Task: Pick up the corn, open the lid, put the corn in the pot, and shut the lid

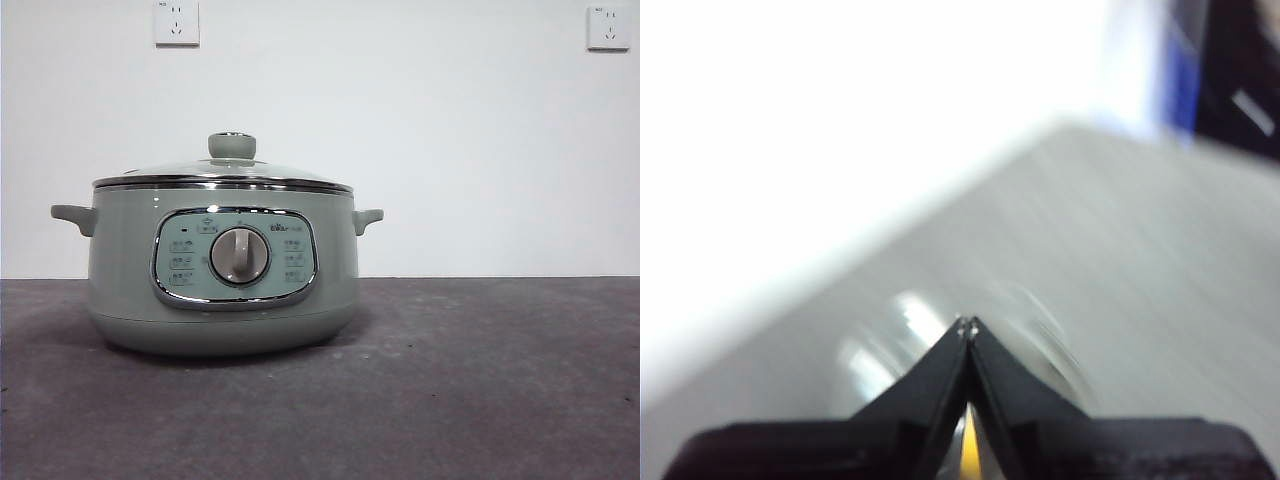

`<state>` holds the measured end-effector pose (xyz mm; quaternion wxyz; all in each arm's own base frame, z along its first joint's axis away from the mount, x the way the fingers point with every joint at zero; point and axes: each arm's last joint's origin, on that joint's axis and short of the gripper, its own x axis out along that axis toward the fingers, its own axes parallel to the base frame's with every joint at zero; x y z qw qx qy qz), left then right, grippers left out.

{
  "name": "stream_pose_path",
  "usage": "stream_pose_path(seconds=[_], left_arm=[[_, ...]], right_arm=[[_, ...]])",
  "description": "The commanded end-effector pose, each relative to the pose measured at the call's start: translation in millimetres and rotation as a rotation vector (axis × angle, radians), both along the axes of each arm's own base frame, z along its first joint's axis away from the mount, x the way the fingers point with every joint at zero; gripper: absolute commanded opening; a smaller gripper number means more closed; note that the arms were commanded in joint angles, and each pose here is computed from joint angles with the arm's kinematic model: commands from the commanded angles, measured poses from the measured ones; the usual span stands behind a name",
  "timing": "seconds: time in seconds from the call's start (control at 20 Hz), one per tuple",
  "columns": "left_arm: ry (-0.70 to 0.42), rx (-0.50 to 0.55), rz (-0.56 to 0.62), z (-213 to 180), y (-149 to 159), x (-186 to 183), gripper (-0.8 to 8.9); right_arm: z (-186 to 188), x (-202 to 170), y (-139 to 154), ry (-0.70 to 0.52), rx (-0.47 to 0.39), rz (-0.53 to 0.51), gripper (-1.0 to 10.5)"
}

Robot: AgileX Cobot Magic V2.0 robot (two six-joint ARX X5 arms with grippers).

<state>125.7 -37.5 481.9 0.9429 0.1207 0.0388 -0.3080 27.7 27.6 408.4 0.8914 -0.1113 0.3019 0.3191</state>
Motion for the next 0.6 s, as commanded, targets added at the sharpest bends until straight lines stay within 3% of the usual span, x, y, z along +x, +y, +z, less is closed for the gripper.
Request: stream_pose_path(seconds=[0.05, 0.15, 0.3, 0.6], left_arm=[[-0.159, 0.002, 0.053, -11, 13, -11, -0.04], [-0.186, 0.005, 0.151, -38, 22, -18, -0.04], [-0.122, 0.033, 0.313, -104, 31, -23, -0.04], [-0.053, -0.042, 0.352, -219, 33, -29, -0.04]], right_arm=[[-4, 0, 0, 0.023, -0.026, -0.007, 0.0], [-4, 0, 0, 0.023, -0.026, -0.007, 0.0], [-4, 0, 0, 0.024, -0.026, -0.006, 0.0], [-4, 0, 0, 0.024, -0.026, -0.006, 0.0]])
